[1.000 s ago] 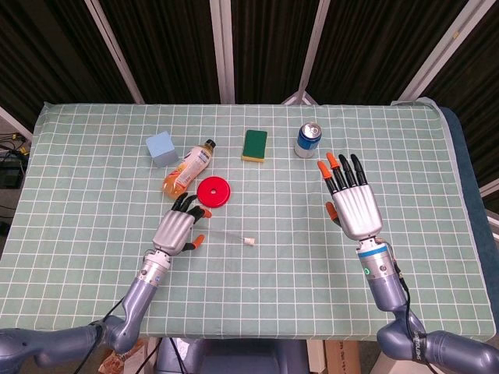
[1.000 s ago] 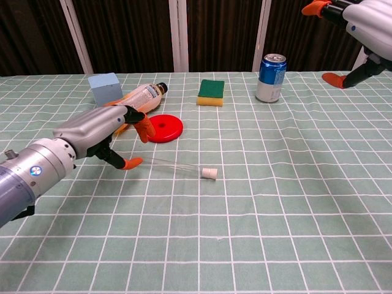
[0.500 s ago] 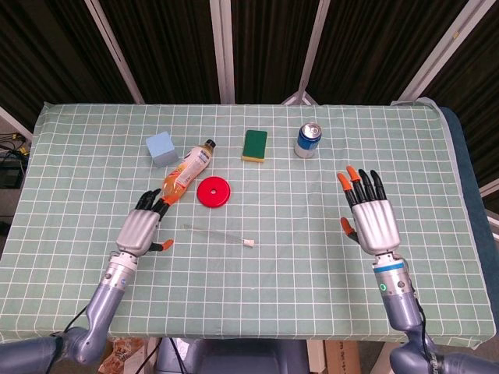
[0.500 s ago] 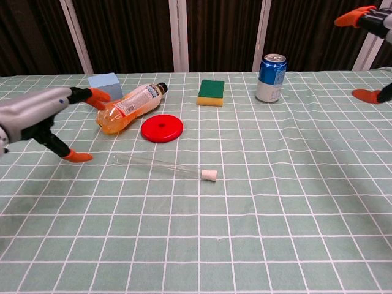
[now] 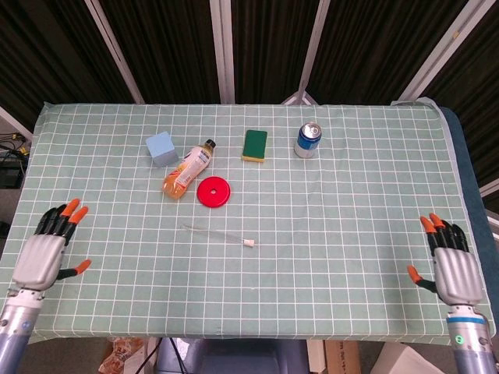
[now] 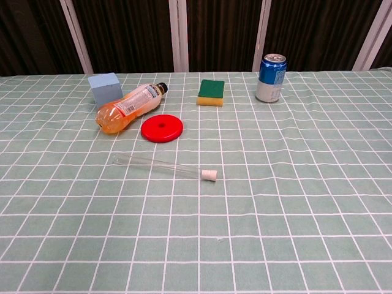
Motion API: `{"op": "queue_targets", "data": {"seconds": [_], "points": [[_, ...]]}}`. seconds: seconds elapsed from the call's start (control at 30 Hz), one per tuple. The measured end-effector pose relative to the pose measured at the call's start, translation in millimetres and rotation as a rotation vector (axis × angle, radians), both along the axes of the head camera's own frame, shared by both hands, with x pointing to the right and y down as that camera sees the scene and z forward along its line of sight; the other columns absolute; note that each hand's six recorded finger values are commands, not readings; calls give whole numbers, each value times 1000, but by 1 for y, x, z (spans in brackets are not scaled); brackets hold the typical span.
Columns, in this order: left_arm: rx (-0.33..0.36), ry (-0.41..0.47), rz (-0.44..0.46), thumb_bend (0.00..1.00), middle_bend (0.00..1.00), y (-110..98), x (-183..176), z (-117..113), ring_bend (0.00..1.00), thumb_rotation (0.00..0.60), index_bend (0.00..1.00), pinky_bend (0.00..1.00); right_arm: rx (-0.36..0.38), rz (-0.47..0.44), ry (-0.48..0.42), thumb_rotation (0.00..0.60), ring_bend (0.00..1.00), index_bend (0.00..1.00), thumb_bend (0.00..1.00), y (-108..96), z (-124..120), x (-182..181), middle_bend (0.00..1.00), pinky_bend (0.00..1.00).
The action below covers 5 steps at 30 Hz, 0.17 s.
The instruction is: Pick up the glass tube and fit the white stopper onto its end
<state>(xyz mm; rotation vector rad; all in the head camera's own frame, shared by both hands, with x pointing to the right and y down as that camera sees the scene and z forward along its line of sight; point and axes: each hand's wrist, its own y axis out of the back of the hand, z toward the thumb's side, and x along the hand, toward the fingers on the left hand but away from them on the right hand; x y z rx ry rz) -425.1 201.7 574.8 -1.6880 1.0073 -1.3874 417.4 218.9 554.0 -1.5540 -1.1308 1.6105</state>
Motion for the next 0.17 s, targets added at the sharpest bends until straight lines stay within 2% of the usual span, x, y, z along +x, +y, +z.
{"op": "queue_targets", "data": {"seconds": [0.17], "points": [[21, -5, -89, 104, 0, 26, -39, -19, 0, 600, 0, 0, 58, -10, 44, 600, 0, 0, 310, 17, -15, 25, 0, 0]]}}
